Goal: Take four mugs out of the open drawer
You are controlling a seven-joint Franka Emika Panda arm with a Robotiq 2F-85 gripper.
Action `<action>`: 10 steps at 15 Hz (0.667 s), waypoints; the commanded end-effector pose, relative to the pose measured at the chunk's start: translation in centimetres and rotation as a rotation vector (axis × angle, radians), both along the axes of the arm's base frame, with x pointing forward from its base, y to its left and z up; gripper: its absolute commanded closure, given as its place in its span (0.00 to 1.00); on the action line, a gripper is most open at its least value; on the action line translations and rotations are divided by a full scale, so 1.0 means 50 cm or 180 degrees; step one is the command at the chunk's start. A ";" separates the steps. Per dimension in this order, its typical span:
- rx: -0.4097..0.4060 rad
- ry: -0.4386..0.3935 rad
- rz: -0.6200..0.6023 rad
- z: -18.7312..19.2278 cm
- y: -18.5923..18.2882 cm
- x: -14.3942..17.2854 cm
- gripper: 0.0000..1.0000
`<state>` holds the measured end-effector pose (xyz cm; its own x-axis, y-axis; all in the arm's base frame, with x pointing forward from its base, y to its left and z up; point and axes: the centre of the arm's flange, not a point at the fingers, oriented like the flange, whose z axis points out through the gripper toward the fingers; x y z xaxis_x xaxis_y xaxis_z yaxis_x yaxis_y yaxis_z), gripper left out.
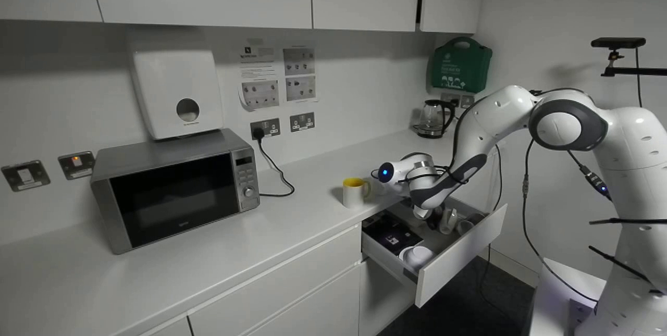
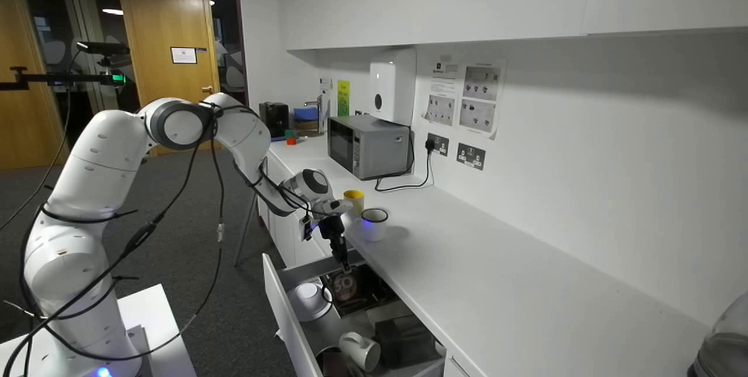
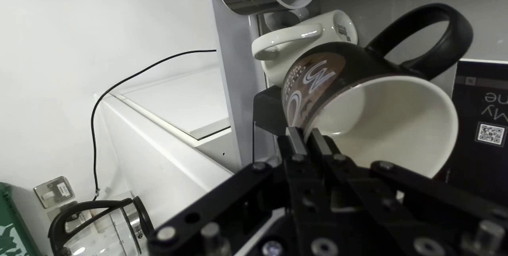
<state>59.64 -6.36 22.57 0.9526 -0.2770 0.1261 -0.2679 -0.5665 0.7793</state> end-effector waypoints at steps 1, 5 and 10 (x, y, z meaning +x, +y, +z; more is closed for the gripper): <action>0.0203 -0.0069 0.0077 0.057 -0.002 -0.052 0.98; 0.0358 -0.0142 0.0134 0.075 0.007 -0.067 0.98; 0.0650 -0.0264 0.0223 0.106 0.018 -0.085 0.98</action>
